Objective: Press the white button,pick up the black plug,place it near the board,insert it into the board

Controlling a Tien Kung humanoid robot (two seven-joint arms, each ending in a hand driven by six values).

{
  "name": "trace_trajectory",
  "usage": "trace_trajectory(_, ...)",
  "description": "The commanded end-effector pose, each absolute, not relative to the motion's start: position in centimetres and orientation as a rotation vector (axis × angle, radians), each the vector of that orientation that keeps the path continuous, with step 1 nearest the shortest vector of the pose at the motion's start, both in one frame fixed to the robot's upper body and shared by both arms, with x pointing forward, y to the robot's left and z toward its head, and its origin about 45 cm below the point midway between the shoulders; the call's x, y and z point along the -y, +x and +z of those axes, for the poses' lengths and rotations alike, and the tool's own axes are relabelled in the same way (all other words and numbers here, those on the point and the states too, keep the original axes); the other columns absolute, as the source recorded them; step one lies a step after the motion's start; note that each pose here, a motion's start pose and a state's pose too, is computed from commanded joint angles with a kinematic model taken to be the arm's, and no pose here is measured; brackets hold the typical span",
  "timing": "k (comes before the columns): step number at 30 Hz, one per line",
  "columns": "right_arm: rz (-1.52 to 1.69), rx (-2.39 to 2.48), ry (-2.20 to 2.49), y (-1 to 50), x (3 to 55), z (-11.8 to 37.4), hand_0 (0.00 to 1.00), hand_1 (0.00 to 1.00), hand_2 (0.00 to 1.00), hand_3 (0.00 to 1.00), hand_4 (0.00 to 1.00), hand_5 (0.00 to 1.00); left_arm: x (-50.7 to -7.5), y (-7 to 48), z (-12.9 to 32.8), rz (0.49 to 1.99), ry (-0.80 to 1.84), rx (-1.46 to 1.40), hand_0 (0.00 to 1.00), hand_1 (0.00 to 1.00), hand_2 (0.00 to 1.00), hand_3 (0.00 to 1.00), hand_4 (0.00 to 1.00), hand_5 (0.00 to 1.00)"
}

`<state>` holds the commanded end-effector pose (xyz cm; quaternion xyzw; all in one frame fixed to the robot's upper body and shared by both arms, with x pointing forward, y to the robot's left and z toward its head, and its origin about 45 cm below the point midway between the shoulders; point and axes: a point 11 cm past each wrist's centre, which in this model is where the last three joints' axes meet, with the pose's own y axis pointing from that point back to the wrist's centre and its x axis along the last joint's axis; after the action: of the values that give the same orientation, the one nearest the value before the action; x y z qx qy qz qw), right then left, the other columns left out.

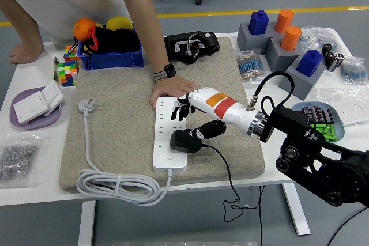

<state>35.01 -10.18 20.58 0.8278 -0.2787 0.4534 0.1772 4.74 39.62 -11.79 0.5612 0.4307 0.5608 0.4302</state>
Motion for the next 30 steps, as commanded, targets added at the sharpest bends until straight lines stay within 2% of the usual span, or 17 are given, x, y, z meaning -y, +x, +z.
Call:
trace_trajectory(10,1.190,0.795,2.374,33.2,10.8,18.4,0.408,0.449,0.455,0.511,0.834,0.002,-39.4,4.8,-11.9,1.397,1.393,-1.072,0.829,0.797,0.773,0.801,0.599,0.488)
trace_trajectory(30,1.135,0.839,2.410,33.2,9.3,16.3,0.402,0.448,0.452,0.505,0.807,0.002,-39.4,4.5,-11.9,1.394,1.399,-1.075,0.829,0.797,0.772,0.801,0.600,0.488)
